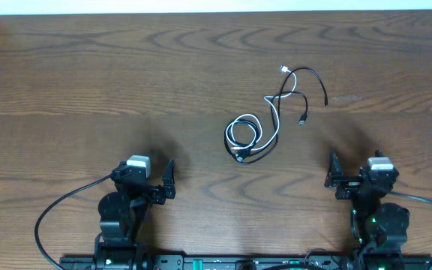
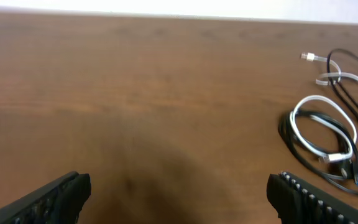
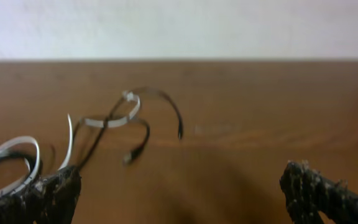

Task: Untangle cables
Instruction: 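Move both grippers forward toward the tangled black and white cables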

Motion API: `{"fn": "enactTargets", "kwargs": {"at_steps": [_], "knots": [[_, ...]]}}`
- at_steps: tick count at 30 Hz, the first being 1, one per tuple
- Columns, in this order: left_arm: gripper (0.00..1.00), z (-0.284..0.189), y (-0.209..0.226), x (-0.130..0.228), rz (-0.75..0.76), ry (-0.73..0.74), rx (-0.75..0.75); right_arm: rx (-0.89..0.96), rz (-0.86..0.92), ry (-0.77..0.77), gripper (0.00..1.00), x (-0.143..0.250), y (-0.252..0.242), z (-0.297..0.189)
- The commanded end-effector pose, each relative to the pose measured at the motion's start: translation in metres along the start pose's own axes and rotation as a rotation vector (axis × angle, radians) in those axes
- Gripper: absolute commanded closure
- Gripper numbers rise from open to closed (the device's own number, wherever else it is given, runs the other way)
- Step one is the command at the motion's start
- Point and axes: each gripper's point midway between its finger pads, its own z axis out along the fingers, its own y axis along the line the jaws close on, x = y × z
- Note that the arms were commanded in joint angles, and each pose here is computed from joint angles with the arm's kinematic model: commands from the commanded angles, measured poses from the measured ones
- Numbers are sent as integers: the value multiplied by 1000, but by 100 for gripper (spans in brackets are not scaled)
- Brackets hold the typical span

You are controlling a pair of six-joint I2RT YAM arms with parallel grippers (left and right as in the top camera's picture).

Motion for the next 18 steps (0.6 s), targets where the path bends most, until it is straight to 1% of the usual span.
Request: {"fn": "enactTargets", "kwargs": {"at_steps": [1, 7, 10, 13, 15, 17, 18], "knots": [[4, -4, -1, -15, -50, 34, -3, 22, 18, 97, 1, 4, -3, 0], [4, -4, -2, -24, -79, 187, -15, 23, 13, 240, 1, -5, -2, 6], [4, -2, -3, -40, -120, 257, -24, 21, 15, 342, 1, -4, -1, 10], [4, 1, -4, -54, -150, 315, -28, 24, 16, 410, 1, -6, -1, 13], [4, 1, -7, -61, -168, 402, -23, 26, 17, 467, 1, -7, -1, 16], [4, -1, -7, -59, -188, 506, -36, 28, 18, 519, 1, -7, -1, 17], [4, -3, -7, -58, -193, 534, -39, 29, 18, 530, 1, -7, -1, 17]]}}
